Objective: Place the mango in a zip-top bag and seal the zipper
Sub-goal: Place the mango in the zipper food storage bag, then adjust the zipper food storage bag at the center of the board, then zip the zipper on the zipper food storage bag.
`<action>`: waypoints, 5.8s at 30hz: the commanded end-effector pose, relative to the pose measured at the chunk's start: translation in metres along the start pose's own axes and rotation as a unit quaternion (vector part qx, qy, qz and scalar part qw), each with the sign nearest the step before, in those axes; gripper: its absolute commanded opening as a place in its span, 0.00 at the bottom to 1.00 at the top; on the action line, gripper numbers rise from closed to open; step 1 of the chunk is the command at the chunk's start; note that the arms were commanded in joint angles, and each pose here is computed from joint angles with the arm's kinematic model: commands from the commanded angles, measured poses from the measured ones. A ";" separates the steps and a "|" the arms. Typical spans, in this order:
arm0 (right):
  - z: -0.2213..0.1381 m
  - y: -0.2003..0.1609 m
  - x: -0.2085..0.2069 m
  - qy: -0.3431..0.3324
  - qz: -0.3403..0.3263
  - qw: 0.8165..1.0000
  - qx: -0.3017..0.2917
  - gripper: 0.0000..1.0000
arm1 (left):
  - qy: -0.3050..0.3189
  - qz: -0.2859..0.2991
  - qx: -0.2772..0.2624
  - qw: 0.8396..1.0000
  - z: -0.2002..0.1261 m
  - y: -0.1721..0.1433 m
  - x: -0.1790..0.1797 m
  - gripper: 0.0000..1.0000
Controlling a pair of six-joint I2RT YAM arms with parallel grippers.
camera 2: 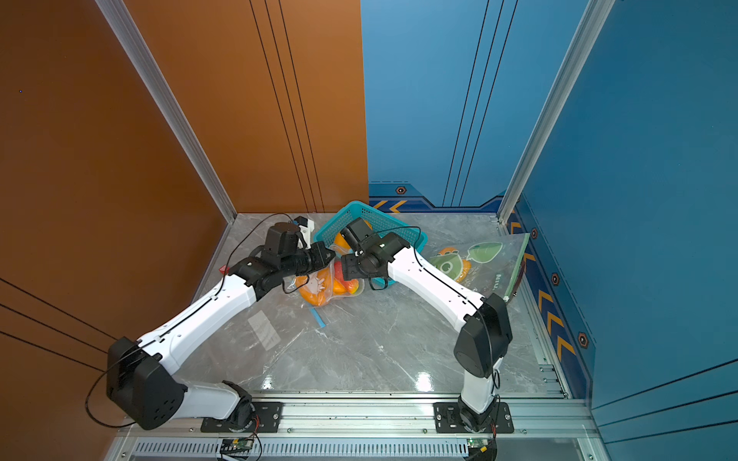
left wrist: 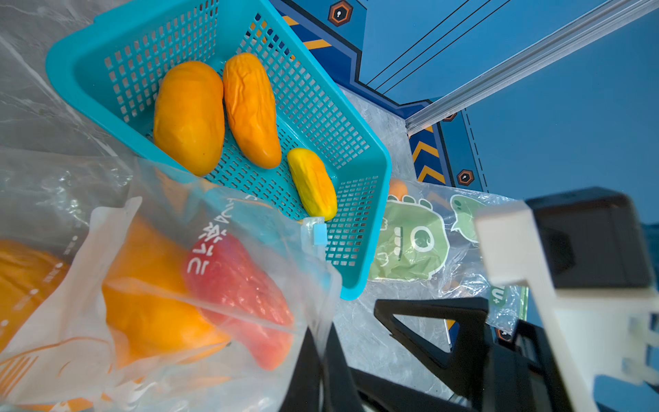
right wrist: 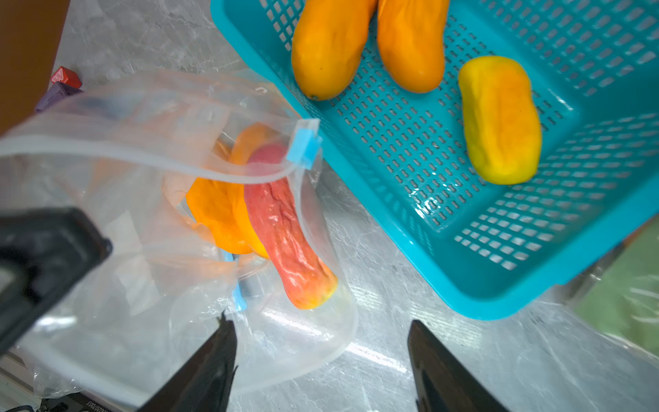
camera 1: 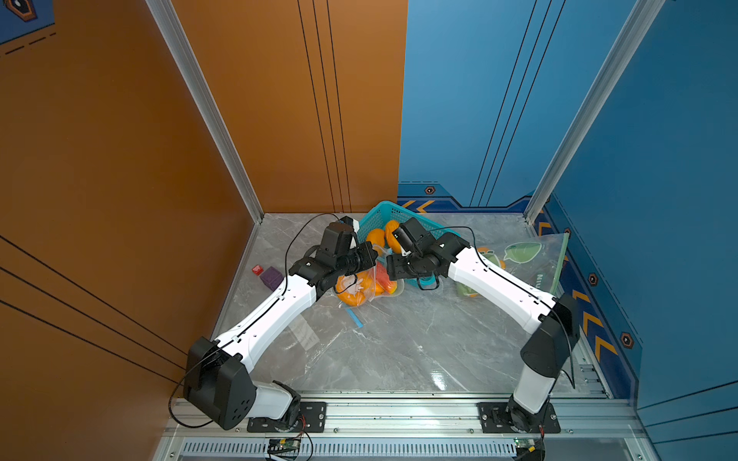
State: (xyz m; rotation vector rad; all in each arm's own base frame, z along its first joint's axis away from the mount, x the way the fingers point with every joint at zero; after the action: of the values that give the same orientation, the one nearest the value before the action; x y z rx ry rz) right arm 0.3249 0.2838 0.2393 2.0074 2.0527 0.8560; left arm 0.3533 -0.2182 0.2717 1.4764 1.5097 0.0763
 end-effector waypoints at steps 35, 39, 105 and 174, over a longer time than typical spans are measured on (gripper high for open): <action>0.032 0.014 0.002 0.071 0.078 0.993 -0.057 0.00 | -0.024 0.002 -0.058 0.998 -0.025 0.033 -0.020 0.00; -0.008 0.043 0.015 0.056 -0.021 0.995 -0.077 0.00 | -0.050 0.006 -0.059 0.997 -0.037 0.034 -0.033 0.00; -0.097 0.072 0.018 0.220 -0.418 0.876 -0.095 0.00 | -0.374 0.390 -0.065 0.839 -0.059 0.017 -0.058 0.90; -0.167 0.048 -0.078 0.095 -0.343 0.918 -0.174 0.62 | -0.347 0.403 -0.090 0.842 -0.073 0.033 -0.050 0.00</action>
State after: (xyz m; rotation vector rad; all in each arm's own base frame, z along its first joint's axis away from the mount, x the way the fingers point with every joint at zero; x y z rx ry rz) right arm 0.3079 0.1561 0.3402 0.9937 2.3382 1.0633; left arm 0.3254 -0.2080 0.3484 1.6510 0.2905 0.1539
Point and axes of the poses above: each gripper's point midway between its finger pads, its own z axis out along the fingers, its own x axis along the line the jaws close on, y = z × x, the point moved 2 cm from there along -z, back along the fingers, and after that the axes turned 8 degrees about z, right-handed, at the moved point
